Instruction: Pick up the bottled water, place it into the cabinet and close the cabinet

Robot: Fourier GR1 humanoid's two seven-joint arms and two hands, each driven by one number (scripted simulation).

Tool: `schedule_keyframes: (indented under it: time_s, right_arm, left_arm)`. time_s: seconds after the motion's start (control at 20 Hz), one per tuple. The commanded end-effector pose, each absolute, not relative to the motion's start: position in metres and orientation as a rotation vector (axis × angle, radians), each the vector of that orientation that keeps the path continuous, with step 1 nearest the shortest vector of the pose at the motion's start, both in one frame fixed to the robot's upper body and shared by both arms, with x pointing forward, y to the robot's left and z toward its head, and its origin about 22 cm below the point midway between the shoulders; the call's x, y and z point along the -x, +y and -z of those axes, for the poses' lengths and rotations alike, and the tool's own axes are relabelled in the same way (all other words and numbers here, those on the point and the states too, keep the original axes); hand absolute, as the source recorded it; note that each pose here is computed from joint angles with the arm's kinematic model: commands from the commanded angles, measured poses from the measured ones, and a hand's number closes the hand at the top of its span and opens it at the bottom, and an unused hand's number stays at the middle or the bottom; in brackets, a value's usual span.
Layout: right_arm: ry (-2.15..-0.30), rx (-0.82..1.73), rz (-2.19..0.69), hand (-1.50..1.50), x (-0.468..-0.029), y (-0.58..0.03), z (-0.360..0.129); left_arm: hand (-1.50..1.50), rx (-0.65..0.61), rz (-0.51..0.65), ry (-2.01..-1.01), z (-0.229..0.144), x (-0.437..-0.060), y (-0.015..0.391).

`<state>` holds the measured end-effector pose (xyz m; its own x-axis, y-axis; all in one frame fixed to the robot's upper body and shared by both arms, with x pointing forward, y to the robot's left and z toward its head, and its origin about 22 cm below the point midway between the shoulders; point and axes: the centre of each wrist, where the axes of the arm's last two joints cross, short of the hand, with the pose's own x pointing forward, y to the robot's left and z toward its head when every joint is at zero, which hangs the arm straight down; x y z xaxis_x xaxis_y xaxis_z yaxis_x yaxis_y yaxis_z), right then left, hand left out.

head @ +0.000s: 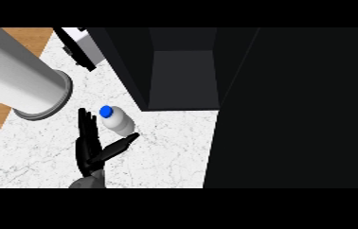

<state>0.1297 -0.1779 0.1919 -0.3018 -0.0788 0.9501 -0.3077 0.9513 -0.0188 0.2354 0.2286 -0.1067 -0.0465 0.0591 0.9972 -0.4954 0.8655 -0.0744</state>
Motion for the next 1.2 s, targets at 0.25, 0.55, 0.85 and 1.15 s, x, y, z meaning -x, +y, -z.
schedule_keyframes:
  time_s: [0.25, 0.55, 0.85, 1.15]
  right_arm:
    - [-1.956, -0.252, -0.222, -1.5, -0.101, -0.19, -0.215]
    - [-1.964, -0.238, -0.199, -1.5, -0.102, -0.187, -0.204]
    - [-1.96, -0.221, -0.196, -1.5, -0.1, -0.195, -0.215]
    - [-1.947, -0.229, -0.175, -1.5, -0.106, -0.196, -0.199]
  left_arm:
    - [-1.5, -0.295, -0.502, -1.588, 0.138, -0.246, 0.23]
    - [-1.5, -0.25, -0.538, -1.613, 0.147, -0.246, 0.243]
    - [-1.5, -0.213, -0.578, -1.643, 0.145, -0.266, 0.22]
    - [1.5, -0.123, -0.604, -1.655, 0.143, -0.279, 0.227]
